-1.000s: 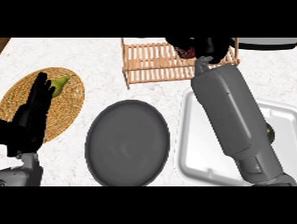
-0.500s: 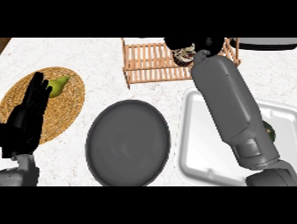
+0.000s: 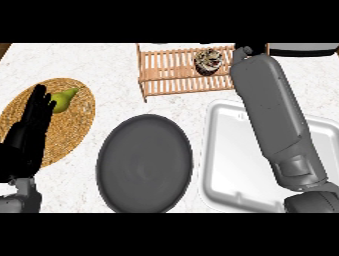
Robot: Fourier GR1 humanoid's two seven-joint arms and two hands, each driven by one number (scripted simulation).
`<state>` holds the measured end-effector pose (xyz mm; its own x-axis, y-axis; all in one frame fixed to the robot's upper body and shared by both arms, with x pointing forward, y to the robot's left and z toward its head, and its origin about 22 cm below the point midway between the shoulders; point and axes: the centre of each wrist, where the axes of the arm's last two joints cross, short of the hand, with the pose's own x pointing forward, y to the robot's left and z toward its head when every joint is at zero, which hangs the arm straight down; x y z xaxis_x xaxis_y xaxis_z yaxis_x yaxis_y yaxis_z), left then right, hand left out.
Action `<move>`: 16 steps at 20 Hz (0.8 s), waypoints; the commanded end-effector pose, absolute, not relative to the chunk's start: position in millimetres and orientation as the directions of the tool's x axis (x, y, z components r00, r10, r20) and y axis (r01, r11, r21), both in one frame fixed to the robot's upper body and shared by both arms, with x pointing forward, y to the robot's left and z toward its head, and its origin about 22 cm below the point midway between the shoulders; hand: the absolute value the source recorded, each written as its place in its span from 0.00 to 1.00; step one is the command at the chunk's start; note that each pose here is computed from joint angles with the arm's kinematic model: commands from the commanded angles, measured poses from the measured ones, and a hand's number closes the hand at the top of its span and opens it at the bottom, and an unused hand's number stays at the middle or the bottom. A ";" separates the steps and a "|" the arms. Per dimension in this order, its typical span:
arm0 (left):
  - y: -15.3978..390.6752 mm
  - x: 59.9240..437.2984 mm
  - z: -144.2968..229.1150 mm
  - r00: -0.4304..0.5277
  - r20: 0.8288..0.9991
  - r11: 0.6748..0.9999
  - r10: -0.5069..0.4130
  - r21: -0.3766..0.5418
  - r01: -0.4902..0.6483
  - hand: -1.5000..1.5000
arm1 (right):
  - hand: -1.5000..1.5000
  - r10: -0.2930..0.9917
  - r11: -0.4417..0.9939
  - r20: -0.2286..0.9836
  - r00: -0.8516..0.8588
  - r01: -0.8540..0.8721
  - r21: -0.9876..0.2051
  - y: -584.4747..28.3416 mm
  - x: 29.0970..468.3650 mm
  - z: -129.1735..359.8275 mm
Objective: Pick the cupcake from the tray and place it in the tiered shelf
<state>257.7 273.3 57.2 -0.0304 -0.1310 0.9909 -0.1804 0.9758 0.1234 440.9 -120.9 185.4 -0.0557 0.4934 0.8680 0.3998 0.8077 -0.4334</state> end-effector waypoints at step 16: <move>275.8 242.3 64.1 -0.030 0.990 0.973 -0.136 0.128 -0.192 0.50 | 0.00 0.364 0.762 0.930 0.048 0.559 -0.327 -310.2 332.5 232.1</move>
